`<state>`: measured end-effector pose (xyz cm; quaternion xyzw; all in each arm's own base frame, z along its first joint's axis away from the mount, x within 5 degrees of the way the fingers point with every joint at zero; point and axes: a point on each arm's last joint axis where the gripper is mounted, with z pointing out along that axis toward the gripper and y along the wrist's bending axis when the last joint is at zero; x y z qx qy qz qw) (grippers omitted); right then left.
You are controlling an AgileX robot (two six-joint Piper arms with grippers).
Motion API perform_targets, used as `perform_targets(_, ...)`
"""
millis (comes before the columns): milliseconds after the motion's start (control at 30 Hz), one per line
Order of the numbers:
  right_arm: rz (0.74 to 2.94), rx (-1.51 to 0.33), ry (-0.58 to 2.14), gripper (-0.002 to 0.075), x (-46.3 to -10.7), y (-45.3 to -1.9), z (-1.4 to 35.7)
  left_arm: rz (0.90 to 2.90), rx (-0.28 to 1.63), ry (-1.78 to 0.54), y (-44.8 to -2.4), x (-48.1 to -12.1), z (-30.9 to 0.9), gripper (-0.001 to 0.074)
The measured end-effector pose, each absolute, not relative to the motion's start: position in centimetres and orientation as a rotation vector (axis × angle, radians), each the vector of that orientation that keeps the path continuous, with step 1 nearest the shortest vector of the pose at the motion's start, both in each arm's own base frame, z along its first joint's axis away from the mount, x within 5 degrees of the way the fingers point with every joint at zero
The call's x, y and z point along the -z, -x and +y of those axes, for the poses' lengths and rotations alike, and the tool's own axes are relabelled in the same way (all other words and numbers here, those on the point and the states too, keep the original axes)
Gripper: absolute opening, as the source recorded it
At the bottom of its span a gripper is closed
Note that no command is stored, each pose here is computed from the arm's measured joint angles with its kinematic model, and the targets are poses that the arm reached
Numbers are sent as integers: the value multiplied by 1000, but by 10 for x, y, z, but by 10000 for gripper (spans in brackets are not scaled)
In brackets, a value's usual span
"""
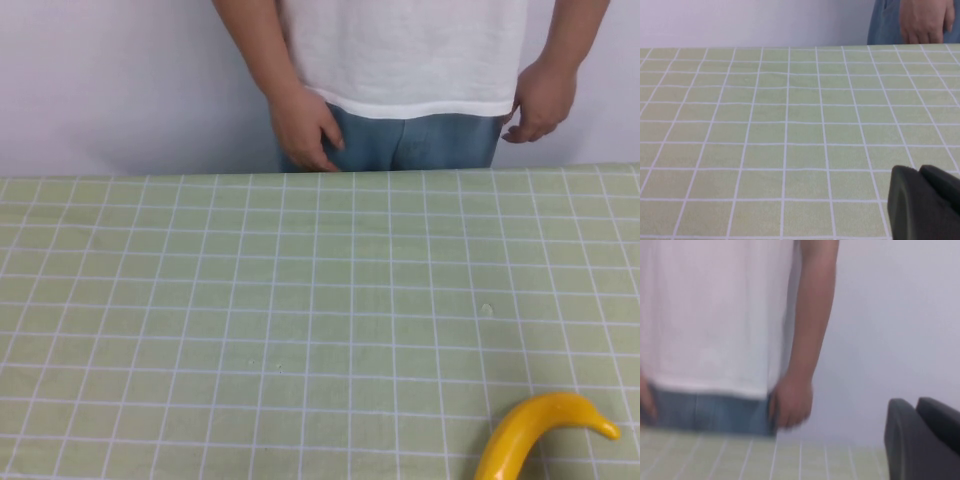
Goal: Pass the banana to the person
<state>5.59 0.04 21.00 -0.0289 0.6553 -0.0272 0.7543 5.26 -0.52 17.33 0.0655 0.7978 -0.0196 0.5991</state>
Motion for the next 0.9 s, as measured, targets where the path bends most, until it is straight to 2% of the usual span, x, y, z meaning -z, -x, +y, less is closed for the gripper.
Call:
perform_targets(233,1296,64,54,-7,-222,-53,0,1850,45,-152,-53,-173,-5,-4)
perform_targets(367,1020,63,19,-8,-245,-43,-2,1850,45,-152,-53,-173,-5,-4)
perform_targets(467,782,12,-114,-7,-264,-29,-10,1850,45,-152,-53,-173,-5,-4)
perform_targets(567,706,-93,-288,-8,-288,-20,-21,1850,45,-152,-53,-173,-5,-3)
perform_targets(700,794,-182,-338,-8,-331,-9,-21,1850,45,-152,-53,-173,-5,-4)
perform_targets(800,974,-170,-227,-8,-354,-17,-11,1850,45,-152,-53,-173,-5,-4)
perform_targets(900,1210,-197,-106,-8,-365,-42,2,1850,45,-152,-53,-173,-5,-4)
